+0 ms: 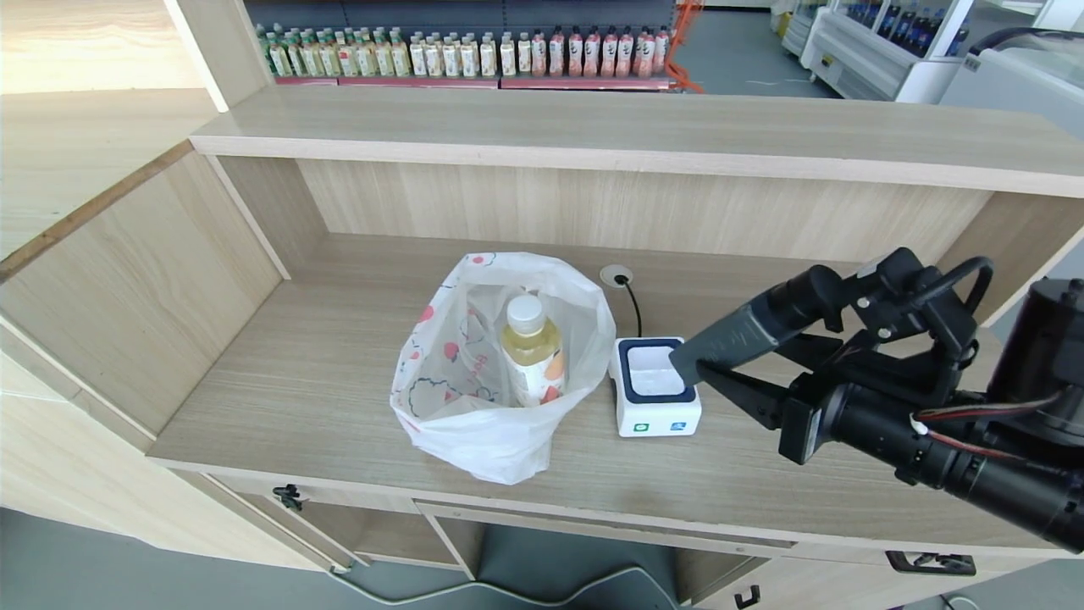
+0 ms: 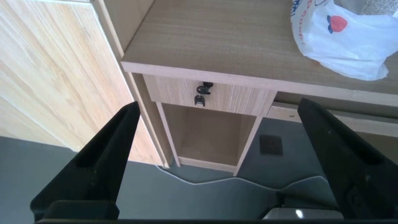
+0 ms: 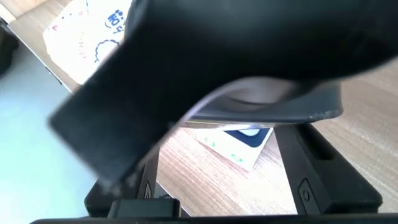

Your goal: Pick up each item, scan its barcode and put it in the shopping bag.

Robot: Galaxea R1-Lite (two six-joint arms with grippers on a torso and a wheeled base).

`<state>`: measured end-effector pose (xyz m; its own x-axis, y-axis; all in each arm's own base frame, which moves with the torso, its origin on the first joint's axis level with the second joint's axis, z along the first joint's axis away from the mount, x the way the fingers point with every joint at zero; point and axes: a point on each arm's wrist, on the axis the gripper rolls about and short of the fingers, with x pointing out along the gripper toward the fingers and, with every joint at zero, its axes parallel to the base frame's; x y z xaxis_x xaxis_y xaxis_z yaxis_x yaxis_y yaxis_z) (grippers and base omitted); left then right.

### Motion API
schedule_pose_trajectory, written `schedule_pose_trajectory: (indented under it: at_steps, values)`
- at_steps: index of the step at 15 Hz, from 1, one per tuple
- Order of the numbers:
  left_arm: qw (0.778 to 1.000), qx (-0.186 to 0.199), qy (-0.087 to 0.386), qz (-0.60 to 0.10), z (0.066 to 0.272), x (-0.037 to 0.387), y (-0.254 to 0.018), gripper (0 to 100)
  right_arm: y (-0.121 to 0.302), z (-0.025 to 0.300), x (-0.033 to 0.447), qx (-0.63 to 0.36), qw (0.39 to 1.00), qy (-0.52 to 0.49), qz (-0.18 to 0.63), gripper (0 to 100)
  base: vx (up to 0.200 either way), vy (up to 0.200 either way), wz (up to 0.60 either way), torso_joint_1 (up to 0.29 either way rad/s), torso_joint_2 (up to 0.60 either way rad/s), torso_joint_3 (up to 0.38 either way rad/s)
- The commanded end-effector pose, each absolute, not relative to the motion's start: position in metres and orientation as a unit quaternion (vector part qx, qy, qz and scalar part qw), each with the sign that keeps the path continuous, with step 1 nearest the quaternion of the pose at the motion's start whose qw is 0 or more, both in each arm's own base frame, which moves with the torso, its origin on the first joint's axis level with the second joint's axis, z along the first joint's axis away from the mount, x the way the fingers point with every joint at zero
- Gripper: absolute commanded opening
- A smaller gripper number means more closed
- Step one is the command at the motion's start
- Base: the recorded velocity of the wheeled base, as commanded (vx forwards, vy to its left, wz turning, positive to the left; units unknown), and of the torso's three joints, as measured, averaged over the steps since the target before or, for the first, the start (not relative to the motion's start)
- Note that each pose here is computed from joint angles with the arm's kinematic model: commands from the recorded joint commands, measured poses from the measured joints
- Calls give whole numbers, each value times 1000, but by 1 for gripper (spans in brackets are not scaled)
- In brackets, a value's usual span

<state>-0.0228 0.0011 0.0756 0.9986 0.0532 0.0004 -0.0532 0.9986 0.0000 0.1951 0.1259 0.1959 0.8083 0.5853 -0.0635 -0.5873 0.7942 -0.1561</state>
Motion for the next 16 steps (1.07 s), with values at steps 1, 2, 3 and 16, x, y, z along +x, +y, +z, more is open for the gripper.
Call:
schedule_pose_trajectory:
  at_steps: [1, 2, 3, 16]
  values:
    - [1000, 0, -1, 27, 76, -23, 1, 100, 124, 199, 192, -83, 947, -2, 310, 0, 0, 200, 0, -17, -7, 7]
    - [1000, 0, -1, 27, 76, -23, 1, 100, 124, 199, 191, -83, 947, -3, 309, 0, 0, 200, 0, 7, -7, 7]
    - [1000, 0, -1, 27, 76, -23, 1, 100, 123, 200, 192, -83, 948, -3, 307, 0, 0, 200, 0, 27, 12, -7]
    - [1000, -1, -1, 27, 76, -23, 1, 100, 127, 159, 253, -41, 959, 36, 277, 0, 0, 0, 0, 0, 0, 0]
